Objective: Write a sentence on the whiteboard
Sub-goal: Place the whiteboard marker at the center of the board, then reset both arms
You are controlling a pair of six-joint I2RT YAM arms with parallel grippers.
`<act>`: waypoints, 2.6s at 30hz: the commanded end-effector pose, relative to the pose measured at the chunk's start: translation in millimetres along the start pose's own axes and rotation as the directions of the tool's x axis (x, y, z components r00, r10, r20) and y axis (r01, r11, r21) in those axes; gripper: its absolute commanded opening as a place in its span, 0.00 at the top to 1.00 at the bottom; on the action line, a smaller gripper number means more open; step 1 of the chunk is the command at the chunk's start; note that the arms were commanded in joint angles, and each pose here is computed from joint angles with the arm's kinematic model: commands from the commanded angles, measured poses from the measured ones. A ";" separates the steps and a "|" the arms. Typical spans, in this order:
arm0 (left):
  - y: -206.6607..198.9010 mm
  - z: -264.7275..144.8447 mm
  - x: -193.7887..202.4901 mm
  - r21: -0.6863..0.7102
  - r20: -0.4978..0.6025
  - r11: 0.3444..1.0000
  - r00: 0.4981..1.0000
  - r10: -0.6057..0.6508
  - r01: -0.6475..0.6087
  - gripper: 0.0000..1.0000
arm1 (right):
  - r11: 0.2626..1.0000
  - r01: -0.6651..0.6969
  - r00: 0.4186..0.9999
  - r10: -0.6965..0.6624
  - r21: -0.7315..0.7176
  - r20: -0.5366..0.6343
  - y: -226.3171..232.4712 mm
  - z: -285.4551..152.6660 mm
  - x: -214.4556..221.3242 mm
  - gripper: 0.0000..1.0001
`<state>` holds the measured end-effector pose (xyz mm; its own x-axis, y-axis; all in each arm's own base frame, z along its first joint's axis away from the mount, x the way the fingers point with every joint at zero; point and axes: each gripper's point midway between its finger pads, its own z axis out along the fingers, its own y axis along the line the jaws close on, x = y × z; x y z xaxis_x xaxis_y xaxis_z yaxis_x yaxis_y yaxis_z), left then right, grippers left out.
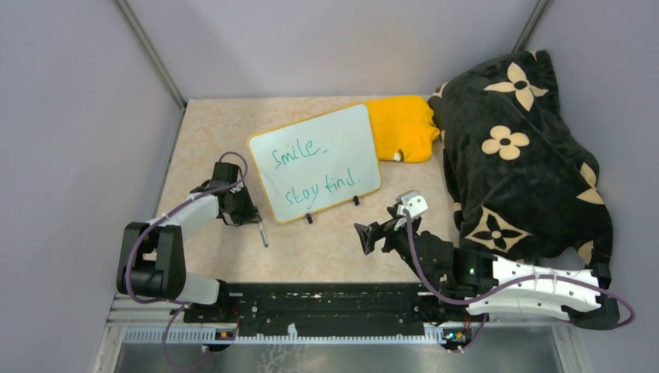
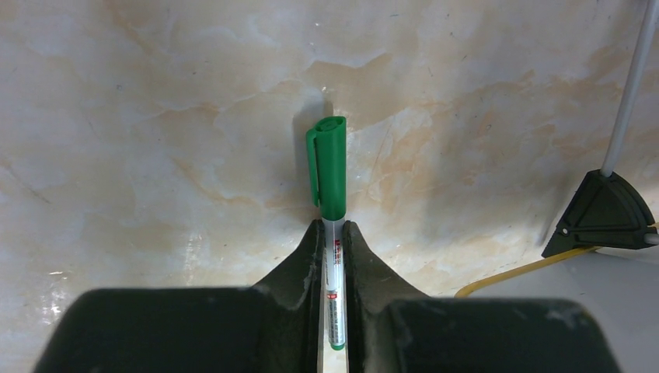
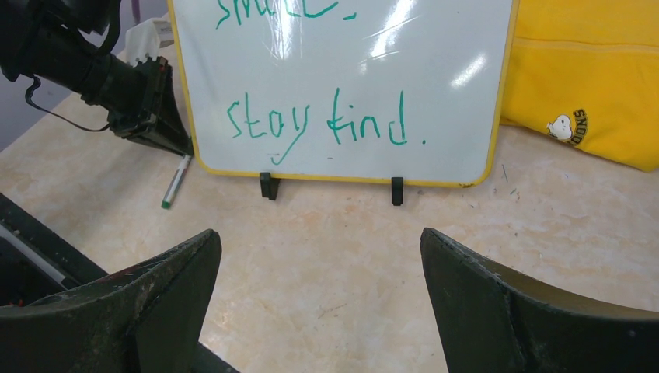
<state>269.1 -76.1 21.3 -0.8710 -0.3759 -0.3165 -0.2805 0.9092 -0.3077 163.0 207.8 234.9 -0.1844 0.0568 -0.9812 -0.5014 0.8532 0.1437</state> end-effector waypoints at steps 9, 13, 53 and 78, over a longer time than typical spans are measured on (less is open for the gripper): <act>-13.5 2.8 7.1 0.081 -0.020 0.997 1.000 0.003 -0.001 0.82 | 0.999 -0.033 0.999 0.033 0.017 0.024 -1.4 -0.2 -9.3 0.04; -12.5 2.4 6.2 0.075 -0.016 0.997 1.000 0.006 -0.004 0.76 | 0.999 -0.034 0.999 0.033 0.019 0.027 -2.4 -1.1 -11.6 0.04; -7.9 -20.1 -12.5 0.031 0.099 1.000 0.995 0.001 -0.004 0.47 | 0.999 -0.024 1.000 0.024 0.029 0.016 -3.2 -1.9 -15.1 0.04; 8.0 -117.8 -65.5 -0.047 0.489 0.971 0.853 -0.184 0.236 0.01 | 0.917 -0.056 0.988 0.109 0.395 -0.113 -21.1 83.9 -31.9 0.01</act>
<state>274.9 -24.2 129.3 -0.5580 -0.5235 -0.6439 -0.4504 0.8427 -0.2948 224.9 233.8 242.3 -0.2155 -0.0735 -0.9737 -0.1685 0.9850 -0.0371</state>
